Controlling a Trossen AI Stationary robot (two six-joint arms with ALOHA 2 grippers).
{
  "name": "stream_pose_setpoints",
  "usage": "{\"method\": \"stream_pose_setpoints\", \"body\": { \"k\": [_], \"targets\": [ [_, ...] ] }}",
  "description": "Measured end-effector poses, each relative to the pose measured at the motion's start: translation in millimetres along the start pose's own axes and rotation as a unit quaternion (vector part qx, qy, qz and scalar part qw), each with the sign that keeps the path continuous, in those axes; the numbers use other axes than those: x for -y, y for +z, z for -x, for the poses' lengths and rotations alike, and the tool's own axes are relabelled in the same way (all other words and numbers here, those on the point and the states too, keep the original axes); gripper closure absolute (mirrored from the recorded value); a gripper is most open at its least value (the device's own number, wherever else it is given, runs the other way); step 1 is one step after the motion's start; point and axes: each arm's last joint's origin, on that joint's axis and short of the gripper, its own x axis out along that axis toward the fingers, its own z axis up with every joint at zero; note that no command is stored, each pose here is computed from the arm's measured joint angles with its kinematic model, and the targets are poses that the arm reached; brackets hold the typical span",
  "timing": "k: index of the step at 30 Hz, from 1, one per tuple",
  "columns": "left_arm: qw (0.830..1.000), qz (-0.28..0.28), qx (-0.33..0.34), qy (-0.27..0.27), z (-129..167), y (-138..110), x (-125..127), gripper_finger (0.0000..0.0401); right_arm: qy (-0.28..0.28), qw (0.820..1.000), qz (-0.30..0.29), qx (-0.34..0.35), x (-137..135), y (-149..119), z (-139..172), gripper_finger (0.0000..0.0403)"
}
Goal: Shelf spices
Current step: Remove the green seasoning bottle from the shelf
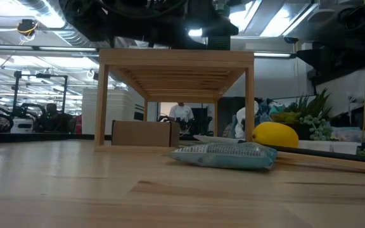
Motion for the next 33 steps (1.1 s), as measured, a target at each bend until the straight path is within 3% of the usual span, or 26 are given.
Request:
{"method": "stream_pose_setpoints", "body": {
  "k": [13, 33],
  "targets": [
    [0.999, 0.025, 0.002, 0.04, 0.1, -0.1, -2.2, 0.0002, 0.0, 1.0, 0.0, 0.0, 0.0, 0.0, 0.0, 0.0096],
    [0.994, 0.008, -0.014, 0.108, 4.8, -5.0, 2.9, 0.0003, 0.0, 1.0, 0.0, 0.0, 0.0, -0.1, 0.0, 0.0096]
  ]
}}
